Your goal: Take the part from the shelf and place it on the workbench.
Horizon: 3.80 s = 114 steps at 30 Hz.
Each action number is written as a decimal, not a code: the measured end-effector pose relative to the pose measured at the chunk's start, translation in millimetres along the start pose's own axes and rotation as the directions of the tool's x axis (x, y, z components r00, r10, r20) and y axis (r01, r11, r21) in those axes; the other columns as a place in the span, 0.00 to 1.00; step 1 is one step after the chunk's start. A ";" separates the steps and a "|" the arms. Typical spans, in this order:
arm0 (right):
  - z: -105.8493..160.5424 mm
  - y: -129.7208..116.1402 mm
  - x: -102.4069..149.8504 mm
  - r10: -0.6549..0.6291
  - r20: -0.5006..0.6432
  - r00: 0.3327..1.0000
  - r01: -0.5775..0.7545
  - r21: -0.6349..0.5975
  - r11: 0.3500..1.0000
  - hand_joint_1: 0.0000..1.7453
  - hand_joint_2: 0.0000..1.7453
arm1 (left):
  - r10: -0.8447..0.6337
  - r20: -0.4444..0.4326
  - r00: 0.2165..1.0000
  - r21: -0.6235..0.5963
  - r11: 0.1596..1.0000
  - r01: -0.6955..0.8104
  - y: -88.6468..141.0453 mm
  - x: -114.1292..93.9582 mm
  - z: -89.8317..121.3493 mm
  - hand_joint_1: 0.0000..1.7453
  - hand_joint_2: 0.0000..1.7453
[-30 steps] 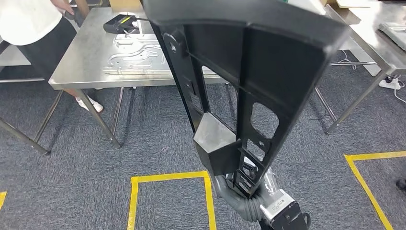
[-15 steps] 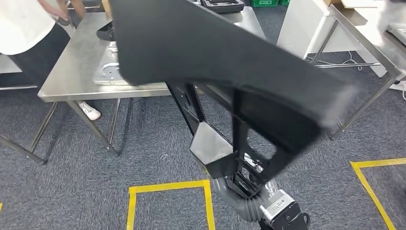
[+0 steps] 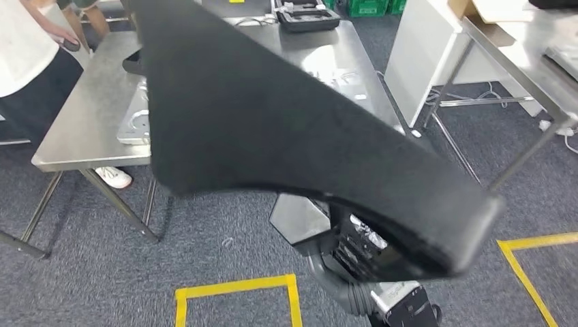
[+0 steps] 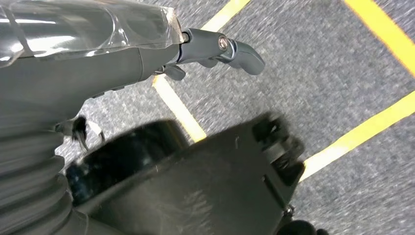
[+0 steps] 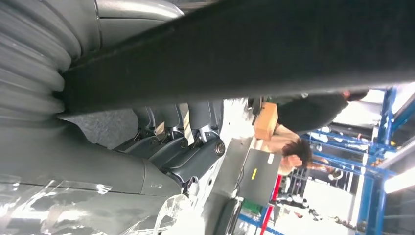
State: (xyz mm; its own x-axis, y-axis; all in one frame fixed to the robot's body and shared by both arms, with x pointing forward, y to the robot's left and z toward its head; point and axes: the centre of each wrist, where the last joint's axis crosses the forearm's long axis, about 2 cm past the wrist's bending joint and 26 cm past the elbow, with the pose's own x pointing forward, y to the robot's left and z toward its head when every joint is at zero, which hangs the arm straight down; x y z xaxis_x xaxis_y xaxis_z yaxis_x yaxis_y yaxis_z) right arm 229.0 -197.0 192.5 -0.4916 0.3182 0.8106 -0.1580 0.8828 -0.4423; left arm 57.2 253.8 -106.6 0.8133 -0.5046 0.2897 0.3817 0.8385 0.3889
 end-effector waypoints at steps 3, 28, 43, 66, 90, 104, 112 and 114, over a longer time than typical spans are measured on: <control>-0.3 -0.4 -0.2 -0.001 0.001 1.000 0.001 -0.001 1.000 1.00 1.00 | 0.001 0.005 1.000 0.004 1.000 -0.001 1.5 2.7 -1.0 0.00 1.00; -2.3 0.0 -0.2 -0.005 0.013 1.000 0.005 -0.001 1.000 1.00 1.00 | 0.003 0.005 1.000 0.003 1.000 -0.003 -0.2 1.9 -0.2 0.00 1.00; -2.4 0.8 -1.0 -0.005 0.012 1.000 0.005 0.000 1.000 1.00 1.00 | 0.003 0.004 1.000 0.000 1.000 -0.003 -0.2 1.8 -0.2 0.00 1.00; -5.7 1.9 0.1 -0.015 0.017 1.000 0.015 0.000 1.000 1.00 1.00 | -0.004 -0.005 1.000 0.006 1.000 0.004 3.2 1.7 -1.6 0.00 1.00; -92.5 41.1 13.9 0.749 0.309 0.587 -0.768 -0.083 0.636 1.00 1.00 | -0.179 0.142 0.974 -0.075 0.979 0.191 18.5 46.9 -13.1 0.00 1.00; -109.4 52.2 -23.2 0.877 0.255 0.408 -0.905 -0.009 0.424 0.50 0.50 | -0.223 0.178 0.959 -0.092 0.966 0.241 14.9 55.6 -12.2 0.00 1.00; -111.7 57.6 -30.3 0.892 0.249 0.377 -0.925 0.049 0.377 0.00 0.00 | -0.238 0.195 0.952 -0.100 0.960 0.261 15.3 59.2 -12.6 0.00 1.00; -111.1 59.9 -32.8 0.897 0.245 0.369 -0.929 0.072 0.363 0.00 0.00 | -0.240 0.196 0.951 -0.102 0.959 0.263 15.1 59.5 -12.5 0.00 1.00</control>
State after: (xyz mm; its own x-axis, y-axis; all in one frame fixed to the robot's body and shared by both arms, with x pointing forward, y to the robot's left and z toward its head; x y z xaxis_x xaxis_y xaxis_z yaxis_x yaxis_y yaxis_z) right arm 330.7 -116.2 182.0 -0.5324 0.8245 -0.1915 0.3381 -0.0003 -0.9411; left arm 116.9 239.0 -94.4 0.5956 -0.7212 0.3536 0.6247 0.6927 0.3605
